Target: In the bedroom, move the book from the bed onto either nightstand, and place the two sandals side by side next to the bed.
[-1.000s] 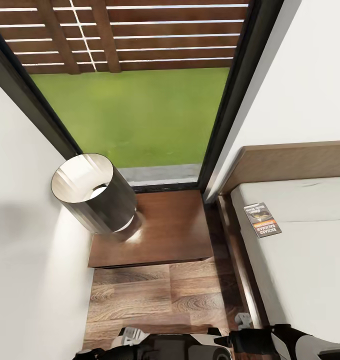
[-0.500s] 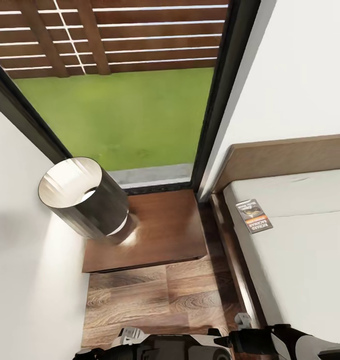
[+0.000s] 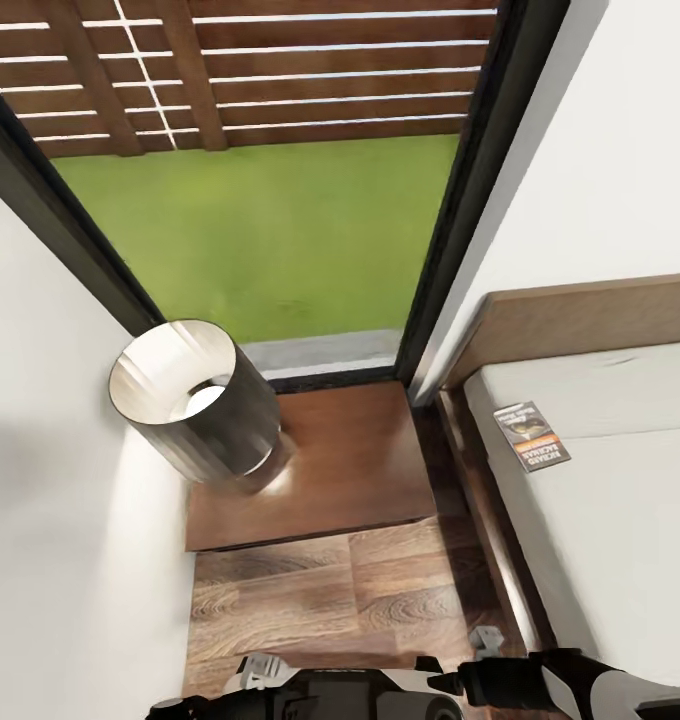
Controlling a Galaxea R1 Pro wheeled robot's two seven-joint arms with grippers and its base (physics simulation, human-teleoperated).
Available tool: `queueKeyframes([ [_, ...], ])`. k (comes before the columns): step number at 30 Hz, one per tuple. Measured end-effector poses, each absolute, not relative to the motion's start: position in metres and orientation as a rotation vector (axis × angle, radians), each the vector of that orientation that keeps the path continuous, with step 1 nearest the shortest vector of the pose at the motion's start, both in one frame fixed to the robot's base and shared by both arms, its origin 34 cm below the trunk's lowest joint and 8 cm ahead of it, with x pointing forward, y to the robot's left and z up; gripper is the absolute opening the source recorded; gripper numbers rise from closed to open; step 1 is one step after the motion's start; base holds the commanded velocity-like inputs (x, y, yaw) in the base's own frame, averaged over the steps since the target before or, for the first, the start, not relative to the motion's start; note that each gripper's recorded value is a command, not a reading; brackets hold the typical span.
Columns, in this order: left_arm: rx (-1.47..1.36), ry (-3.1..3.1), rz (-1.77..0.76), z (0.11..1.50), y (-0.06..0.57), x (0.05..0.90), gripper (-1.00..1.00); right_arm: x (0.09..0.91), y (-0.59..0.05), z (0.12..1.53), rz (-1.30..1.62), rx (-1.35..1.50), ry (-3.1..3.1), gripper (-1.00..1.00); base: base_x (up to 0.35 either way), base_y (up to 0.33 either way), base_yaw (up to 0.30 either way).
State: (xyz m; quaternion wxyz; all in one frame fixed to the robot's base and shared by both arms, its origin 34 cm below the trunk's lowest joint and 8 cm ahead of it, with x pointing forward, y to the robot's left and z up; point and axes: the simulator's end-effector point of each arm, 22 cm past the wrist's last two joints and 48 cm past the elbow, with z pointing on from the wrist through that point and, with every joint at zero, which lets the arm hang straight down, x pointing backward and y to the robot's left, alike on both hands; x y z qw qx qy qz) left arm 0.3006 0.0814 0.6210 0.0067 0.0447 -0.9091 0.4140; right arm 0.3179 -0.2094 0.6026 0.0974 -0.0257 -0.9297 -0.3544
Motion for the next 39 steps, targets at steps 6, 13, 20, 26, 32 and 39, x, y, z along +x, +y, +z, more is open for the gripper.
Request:
queueKeyframes([
  [6, 0.139, -2.844, 1.294, 0.621, 0.081, 0.300, 1.00, 0.318, -0.210, 0.603, -1.050, -0.077, -2.753, 1.00, 0.014, 0.058, -0.188],
  [13, 0.139, -2.843, 1.294, 0.621, 0.081, 0.300, 1.00, 0.318, -0.210, 0.603, -1.050, -0.077, -2.752, 1.00, 0.001, 0.006, -0.273],
  [20, 0.138, -2.843, 1.295, 0.621, 0.081, 0.300, 1.00, 0.318, -0.210, 0.603, -1.050, -0.077, -2.752, 1.00, 0.000, 0.000, -0.283],
  [26, 0.138, -2.843, 1.296, 0.621, 0.081, 0.300, 1.00, 0.318, -0.210, 0.603, -1.050, -0.076, -2.752, 1.00, 0.028, 0.052, -0.283],
  [32, 0.138, -2.844, 1.296, 0.621, 0.081, 0.300, 1.00, 0.318, -0.210, 0.603, -1.049, -0.076, -2.751, 1.00, 0.107, 0.166, -0.233],
  [39, 0.137, -2.843, 1.298, 0.621, 0.080, 0.300, 1.00, 0.304, -0.209, 0.604, -1.045, -0.084, -2.731, 1.00, 0.012, 0.018, -0.024],
])
